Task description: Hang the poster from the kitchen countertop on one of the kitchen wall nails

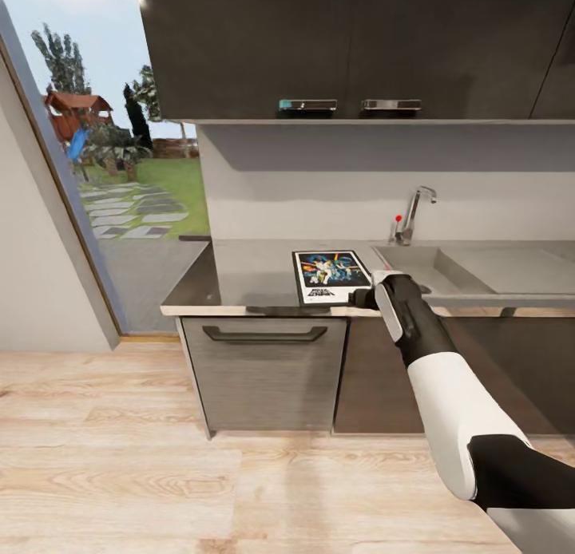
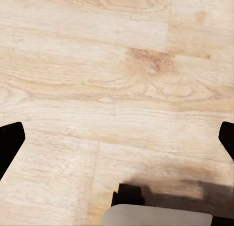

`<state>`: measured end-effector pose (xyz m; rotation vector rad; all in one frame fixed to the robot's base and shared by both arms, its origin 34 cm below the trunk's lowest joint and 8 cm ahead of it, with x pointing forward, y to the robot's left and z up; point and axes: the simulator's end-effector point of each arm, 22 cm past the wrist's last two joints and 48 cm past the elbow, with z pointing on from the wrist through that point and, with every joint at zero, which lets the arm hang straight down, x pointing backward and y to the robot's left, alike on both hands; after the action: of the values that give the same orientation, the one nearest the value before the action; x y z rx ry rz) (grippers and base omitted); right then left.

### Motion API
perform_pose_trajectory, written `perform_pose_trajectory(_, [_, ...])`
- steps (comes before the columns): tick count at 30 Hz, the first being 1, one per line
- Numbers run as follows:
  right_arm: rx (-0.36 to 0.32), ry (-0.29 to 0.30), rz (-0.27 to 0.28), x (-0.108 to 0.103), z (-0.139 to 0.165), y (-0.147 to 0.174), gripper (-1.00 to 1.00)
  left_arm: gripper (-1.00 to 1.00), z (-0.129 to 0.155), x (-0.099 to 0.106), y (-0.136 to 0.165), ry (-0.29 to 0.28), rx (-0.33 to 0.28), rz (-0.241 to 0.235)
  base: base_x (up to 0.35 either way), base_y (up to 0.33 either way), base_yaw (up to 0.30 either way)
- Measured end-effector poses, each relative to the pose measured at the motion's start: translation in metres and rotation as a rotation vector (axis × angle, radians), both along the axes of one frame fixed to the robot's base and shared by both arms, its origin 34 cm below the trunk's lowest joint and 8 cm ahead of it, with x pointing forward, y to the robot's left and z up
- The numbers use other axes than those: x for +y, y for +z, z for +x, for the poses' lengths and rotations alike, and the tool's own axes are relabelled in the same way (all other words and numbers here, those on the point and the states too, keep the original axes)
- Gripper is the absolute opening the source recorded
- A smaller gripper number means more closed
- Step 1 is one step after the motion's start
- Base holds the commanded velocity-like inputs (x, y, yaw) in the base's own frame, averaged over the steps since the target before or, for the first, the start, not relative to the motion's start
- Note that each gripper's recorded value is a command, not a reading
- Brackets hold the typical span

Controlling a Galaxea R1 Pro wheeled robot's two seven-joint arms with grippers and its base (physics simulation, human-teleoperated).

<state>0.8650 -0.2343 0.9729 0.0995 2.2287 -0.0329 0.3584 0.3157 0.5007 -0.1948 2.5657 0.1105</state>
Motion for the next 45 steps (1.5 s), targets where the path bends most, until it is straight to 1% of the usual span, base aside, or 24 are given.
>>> perform_pose_trajectory(5, [-0.026, 0.002, 0.016, 0.002, 0.002, 0.012, 1.00, 1.00, 0.000, 0.000, 0.000, 0.000, 0.000, 0.000, 0.114, -0.024, 0.000])
perform_pose_trajectory(8, [-0.060, 0.004, 0.024, 0.002, 0.003, 0.028, 1.00, 1.00, 0.000, 0.000, 0.000, 0.000, 0.000, 0.000, 0.032, -0.007, 0.000])
perform_pose_trajectory(13, [-0.064, 0.011, 0.026, 0.003, -0.002, 0.042, 1.00, 1.00, 0.001, 0.000, 0.000, 0.000, -0.001, 0.000, 0.085, -0.003, 0.000])
perform_pose_trajectory(21, [-0.083, 0.011, 0.027, 0.002, -0.003, 0.055, 1.00, 1.00, 0.001, 0.000, 0.001, 0.000, -0.003, 0.000, 0.237, -0.001, 0.000])
perform_pose_trajectory(30, [-0.093, 0.009, 0.029, 0.002, -0.003, 0.059, 1.00, 1.00, 0.002, 0.000, 0.001, 0.000, -0.004, 0.001, 0.111, -0.025, 0.000])
perform_pose_trajectory(41, [-0.086, 0.010, 0.029, 0.001, -0.003, 0.056, 1.00, 1.00, 0.001, 0.000, 0.001, 0.000, -0.003, 0.001, 0.216, -0.163, 0.000])
perform_pose_trajectory(45, [-0.081, 0.006, 0.026, -0.001, -0.003, 0.054, 1.00, 1.00, 0.001, 0.001, 0.001, 0.001, -0.003, 0.001, 0.087, -0.071, 0.000])
